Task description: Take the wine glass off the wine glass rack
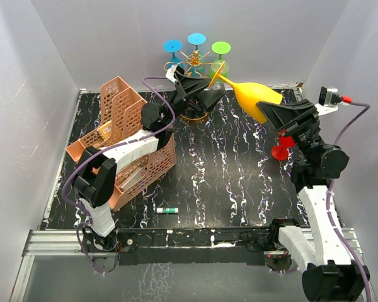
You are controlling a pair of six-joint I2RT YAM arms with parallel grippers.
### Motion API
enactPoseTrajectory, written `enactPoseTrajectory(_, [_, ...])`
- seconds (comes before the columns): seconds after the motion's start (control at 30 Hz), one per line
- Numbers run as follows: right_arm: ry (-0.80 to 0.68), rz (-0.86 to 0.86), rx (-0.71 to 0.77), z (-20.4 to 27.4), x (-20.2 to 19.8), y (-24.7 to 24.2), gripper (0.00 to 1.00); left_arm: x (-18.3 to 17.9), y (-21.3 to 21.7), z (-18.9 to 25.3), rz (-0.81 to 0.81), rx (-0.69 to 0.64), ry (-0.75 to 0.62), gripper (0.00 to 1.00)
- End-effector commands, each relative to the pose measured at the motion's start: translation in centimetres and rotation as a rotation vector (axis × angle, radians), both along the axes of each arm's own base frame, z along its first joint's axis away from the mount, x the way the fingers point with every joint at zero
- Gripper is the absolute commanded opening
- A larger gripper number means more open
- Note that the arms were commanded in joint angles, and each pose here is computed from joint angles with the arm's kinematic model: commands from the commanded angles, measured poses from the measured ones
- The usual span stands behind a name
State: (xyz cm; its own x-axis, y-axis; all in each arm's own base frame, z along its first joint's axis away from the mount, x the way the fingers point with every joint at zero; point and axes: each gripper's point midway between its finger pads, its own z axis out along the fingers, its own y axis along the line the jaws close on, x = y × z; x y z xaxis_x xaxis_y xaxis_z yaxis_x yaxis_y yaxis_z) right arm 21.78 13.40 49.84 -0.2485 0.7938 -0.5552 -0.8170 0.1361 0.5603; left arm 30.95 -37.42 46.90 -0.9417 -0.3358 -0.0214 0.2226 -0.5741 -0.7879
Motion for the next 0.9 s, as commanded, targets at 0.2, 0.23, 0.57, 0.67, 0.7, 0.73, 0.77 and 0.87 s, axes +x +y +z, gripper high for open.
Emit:
enactPoseTrajectory(0.2, [0.045,-0.532,-0.326,2.7,2.2,-4.0,0.08,-2.1,0.0,-0.4,0.089,0.205,-0.153,0.80])
enactPoseTrajectory(0.23, [0.075,-0.588,-0.340,2.5,2.5,-4.8,0.08,-2.1,0.0,-0.7,0.093,0.218,-0.152,0.81])
enactPoseTrajectory(0.57, [0.520,-0.723,-0.579,-9.0,6.3,-8.5,0.08,-1.2,-0.8,-3.0,0.151,0.417,-0.186,0.83])
enactPoseTrajectory(0.67, [0.629,-0.625,-0.673,-12.8,6.8,-7.5,0.08,-1.1,-0.8,-3.6,0.184,0.504,-0.211,0.84])
enactPoseTrajectory(0.7, [0.670,-0.589,-0.699,-14.1,6.8,-7.2,0.08,-1.0,-0.7,-3.8,0.197,0.532,-0.217,0.84])
enactPoseTrajectory(0.73, [0.711,-0.556,-0.722,-15.4,6.8,-7.0,0.08,-0.9,-0.6,-4.1,0.209,0.564,-0.219,0.84])
enactPoseTrajectory(0.77, [0.754,-0.528,-0.743,-16.6,6.7,-6.8,0.08,-0.9,-0.4,-4.2,0.225,0.589,-0.229,0.85])
enactPoseTrajectory(0.87, [0.903,-0.499,-0.793,-20.2,6.1,-7.2,0.08,-0.9,0.3,-4.5,0.275,0.668,-0.265,0.85])
